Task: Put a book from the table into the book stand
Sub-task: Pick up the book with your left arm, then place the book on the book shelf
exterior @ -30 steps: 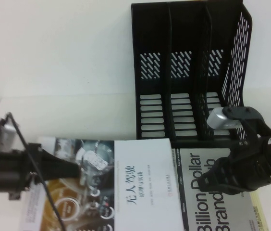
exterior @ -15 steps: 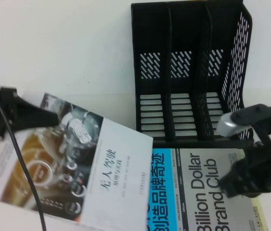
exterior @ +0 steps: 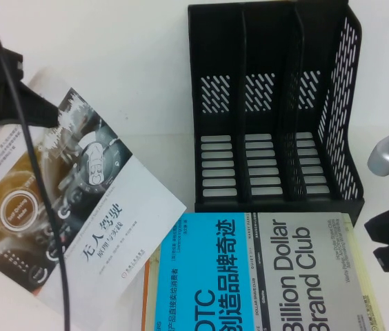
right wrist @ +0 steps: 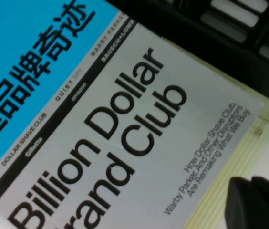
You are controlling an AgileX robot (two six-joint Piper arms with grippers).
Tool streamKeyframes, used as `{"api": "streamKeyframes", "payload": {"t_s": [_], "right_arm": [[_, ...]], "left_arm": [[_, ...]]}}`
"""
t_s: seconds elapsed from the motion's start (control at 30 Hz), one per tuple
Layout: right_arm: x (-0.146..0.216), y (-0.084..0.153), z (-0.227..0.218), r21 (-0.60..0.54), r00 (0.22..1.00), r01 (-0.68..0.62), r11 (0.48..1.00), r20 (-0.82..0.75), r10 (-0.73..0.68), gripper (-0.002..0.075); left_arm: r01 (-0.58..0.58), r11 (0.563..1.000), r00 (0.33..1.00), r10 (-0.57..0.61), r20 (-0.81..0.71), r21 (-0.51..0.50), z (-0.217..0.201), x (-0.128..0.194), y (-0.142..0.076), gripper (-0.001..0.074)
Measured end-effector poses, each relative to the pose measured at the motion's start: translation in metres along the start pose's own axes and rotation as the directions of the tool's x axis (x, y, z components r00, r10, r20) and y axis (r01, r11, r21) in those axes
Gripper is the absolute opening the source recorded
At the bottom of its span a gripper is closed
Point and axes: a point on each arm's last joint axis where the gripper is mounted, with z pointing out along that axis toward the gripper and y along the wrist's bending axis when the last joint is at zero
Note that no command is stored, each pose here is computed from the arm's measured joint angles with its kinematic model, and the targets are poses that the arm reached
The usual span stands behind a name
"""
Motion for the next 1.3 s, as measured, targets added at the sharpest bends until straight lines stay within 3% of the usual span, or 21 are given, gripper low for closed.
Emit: {"api": "streamKeyframes", "payload": {"t_s": [0.27, 0.8, 1.3], "right_arm": [[-0.002, -0.001, -0.001, 0.01, 1.0, -0.001, 1.0, 0.02, 0.001, -0.0003], [-0.002, -0.001, -0.001, 0.01, 0.999, -0.024, 1.0, 0.027, 0.024, -0.0003], [-0.003, -0.001, -0.001, 0.005, 0.999, -0.031, 1.0, 0.032, 0.03, -0.0003]], "left_arm": [[-0.076, 0.995, 0.997, 0.074, -0.033, -0.067, 0.011, 0.003, -0.013, 0.01], [-0.081, 0.99, 0.995, 0.074, -0.068, -0.112, 0.024, 0.0, -0.004, 0.01], [-0.118, 0.986, 0.993, 0.116, -0.023, -0.115, -0.005, -0.007, -0.027, 0.01]]}}
